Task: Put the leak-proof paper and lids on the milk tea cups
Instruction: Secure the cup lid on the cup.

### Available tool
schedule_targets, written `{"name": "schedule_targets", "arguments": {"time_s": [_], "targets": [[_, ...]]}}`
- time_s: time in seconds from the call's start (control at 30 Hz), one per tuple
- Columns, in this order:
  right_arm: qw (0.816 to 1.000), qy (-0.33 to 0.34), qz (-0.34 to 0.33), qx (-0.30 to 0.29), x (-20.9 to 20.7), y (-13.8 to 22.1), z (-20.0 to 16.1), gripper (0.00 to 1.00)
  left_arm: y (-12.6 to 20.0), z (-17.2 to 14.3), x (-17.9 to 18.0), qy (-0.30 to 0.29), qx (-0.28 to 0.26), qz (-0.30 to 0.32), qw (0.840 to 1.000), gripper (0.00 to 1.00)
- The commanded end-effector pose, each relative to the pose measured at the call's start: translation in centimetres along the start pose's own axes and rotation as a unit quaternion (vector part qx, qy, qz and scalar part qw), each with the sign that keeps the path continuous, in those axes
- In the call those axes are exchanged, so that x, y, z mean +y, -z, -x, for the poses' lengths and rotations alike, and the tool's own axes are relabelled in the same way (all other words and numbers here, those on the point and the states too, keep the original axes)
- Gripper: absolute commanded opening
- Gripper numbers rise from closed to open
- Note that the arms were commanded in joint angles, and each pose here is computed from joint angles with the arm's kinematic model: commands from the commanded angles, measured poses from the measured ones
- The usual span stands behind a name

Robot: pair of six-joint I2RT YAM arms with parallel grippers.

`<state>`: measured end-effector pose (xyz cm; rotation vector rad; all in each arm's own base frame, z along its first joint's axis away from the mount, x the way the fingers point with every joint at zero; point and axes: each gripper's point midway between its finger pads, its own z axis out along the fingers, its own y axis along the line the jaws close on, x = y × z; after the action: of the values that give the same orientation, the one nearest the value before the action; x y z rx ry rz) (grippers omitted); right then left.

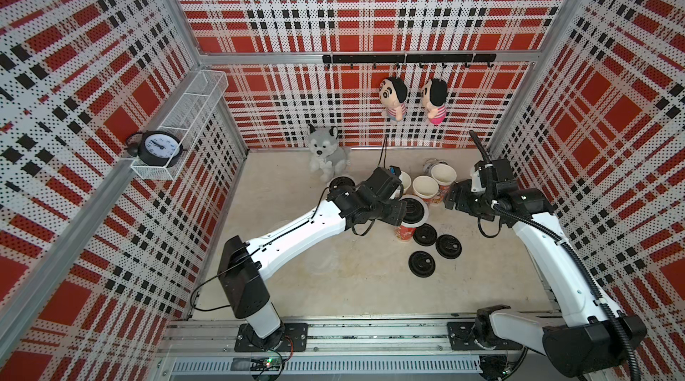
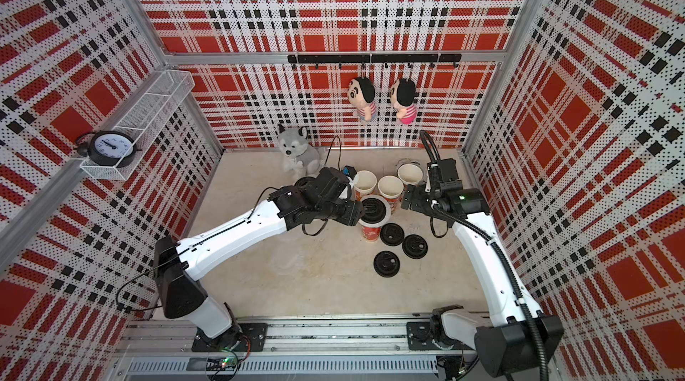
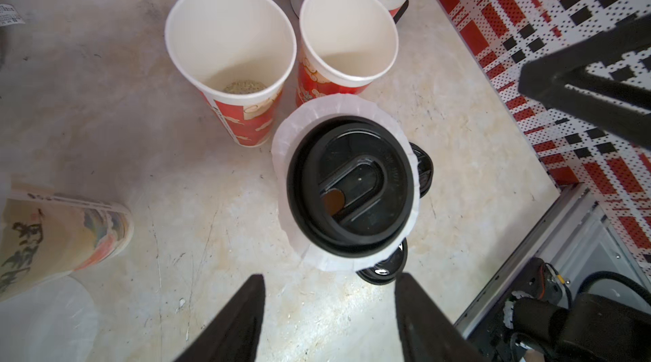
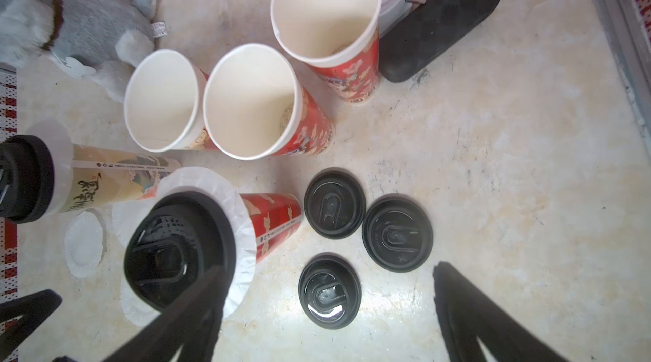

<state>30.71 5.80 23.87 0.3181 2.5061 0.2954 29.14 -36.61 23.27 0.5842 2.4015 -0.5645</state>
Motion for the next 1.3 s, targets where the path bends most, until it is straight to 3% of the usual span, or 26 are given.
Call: {"name": "schedule_targets", "arguments": {"time_s": [0.0,0.37,1.27], "targets": [[0.999,-0.004,0.025,-0.023,0.4,0.6,0.6,0.94,-0.5,0.5,0.0,-0.005,0.0,0.018,1.0,0.62],[1.0,-0.004,0.026,-0.011,-0.2,-0.5,-0.4,0.94,-2.4,1.9,0.1,-0.002,-0.005,0.031,1.0,0.62],[1.0,-0.009,0.025,-0.002,-1.0,-1.3,-1.3,0.94,-5.3,1.5,1.3,-0.005,0.017,0.046,0.999,0.61]]}}
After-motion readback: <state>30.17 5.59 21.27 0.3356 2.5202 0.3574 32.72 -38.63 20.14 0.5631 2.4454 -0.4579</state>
